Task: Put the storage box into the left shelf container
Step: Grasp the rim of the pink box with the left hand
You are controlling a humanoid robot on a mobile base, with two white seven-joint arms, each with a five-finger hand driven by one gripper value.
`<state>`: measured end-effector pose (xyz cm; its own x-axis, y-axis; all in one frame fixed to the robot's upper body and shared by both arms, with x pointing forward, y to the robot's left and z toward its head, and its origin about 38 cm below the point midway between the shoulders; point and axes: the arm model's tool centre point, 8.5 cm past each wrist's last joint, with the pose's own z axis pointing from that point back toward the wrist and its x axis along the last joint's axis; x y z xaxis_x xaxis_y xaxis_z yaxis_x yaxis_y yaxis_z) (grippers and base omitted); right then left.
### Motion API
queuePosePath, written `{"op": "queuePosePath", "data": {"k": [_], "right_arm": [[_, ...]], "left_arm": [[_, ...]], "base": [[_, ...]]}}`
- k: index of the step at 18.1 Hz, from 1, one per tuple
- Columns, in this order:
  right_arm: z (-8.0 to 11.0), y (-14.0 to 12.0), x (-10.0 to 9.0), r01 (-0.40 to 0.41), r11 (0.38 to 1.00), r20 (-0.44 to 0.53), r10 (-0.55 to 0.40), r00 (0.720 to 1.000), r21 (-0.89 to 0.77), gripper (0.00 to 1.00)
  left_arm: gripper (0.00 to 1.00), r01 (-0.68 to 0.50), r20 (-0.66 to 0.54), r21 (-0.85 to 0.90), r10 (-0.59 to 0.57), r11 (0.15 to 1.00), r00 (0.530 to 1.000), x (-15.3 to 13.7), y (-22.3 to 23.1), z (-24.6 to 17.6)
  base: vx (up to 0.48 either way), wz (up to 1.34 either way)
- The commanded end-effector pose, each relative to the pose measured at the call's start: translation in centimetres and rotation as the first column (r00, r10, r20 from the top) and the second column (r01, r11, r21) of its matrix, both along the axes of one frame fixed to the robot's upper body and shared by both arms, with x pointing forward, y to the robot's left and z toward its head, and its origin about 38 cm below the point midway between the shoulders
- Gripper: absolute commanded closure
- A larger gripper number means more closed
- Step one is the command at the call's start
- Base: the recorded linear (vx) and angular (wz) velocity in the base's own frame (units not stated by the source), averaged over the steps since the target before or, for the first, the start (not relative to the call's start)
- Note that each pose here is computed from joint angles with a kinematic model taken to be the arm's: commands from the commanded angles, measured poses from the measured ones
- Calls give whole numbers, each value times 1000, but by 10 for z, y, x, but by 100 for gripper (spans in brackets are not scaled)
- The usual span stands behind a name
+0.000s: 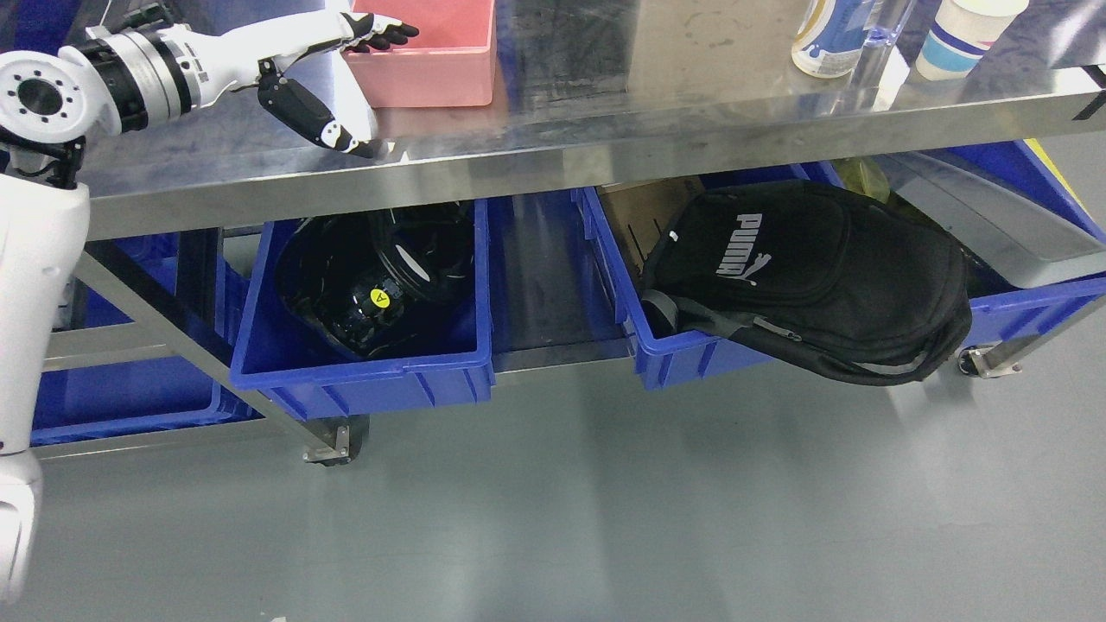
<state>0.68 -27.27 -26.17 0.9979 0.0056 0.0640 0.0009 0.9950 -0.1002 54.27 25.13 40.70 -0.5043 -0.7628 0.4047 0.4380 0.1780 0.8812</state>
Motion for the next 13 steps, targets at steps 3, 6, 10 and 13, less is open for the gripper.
{"op": "queuePosePath", "data": {"k": [3,6,10,13], "right_arm": [[1,-11,10,3,1000,24,-2,1000,-17,0],[1,-11,10,3,1000,24,-2,1000,-18,0],[1,-11,10,3,1000,24,-2,1000,-18,0],[1,-11,10,3,1000,24,-2,1000,-18,0]], "left_arm": [[4,-17,-137,68,26,998,990,32,-37,-46],[20,-14,-135,21,16,1000,991,34,-41,-41],[49,9,-90,-102,-18,995,996,34,-42,-22],[80,52,-43,-163,-60,985,997,32,-39,-8]], "base": [[0,0],[-1,32],[-5,127],[-11,173]]}}
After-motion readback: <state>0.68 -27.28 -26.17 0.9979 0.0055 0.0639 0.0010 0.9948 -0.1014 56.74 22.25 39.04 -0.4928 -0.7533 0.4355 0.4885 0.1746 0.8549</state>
